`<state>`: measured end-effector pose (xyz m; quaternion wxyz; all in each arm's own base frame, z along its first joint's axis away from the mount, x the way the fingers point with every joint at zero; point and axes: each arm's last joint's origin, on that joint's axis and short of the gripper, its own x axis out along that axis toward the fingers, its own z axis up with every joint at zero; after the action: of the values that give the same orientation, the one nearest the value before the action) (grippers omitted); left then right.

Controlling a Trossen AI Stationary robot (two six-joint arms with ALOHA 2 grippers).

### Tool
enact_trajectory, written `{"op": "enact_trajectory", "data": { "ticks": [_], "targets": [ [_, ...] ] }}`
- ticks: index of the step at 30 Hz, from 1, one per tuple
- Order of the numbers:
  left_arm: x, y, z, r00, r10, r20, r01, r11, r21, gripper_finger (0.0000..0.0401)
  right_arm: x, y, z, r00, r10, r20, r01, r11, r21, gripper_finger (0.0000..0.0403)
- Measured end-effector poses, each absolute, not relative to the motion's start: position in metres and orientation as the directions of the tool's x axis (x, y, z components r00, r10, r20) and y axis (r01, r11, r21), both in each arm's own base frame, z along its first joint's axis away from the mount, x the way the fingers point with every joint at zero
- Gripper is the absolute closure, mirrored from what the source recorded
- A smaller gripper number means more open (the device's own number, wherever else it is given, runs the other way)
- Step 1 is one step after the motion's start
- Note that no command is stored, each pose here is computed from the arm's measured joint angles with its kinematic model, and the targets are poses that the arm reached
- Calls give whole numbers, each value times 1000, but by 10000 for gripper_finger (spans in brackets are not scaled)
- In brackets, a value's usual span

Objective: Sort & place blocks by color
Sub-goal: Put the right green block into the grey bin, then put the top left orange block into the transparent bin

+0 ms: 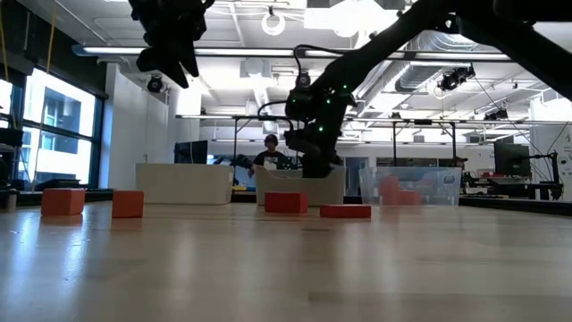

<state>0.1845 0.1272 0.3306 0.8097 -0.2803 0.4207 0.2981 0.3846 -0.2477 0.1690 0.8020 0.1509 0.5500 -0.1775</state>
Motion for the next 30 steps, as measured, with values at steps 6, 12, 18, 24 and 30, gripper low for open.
{"op": "enact_trajectory", "data": {
  "ticks": [6,12,18,24,30],
  "targets": [
    [185,127,331,468,247,-849,-719,665,-203,206,384,-248,168,326,-117,-938,451,891,45,313],
    [184,127,331,468,247,-848,-719,665,-203,206,384,-248,168,310,-142,-940,460,888,17,258],
    [184,127,330,468,246,-849,-719,665,-203,206,383,-248,168,305,-145,-941,458,889,12,245],
    [184,127,330,466,245,-850,-729,651,-212,205,382,-247,179,318,-146,-937,459,888,17,244],
    [183,127,330,452,244,-858,-735,647,-202,192,387,-250,206,355,-157,-922,455,890,24,243]
  ]
}}
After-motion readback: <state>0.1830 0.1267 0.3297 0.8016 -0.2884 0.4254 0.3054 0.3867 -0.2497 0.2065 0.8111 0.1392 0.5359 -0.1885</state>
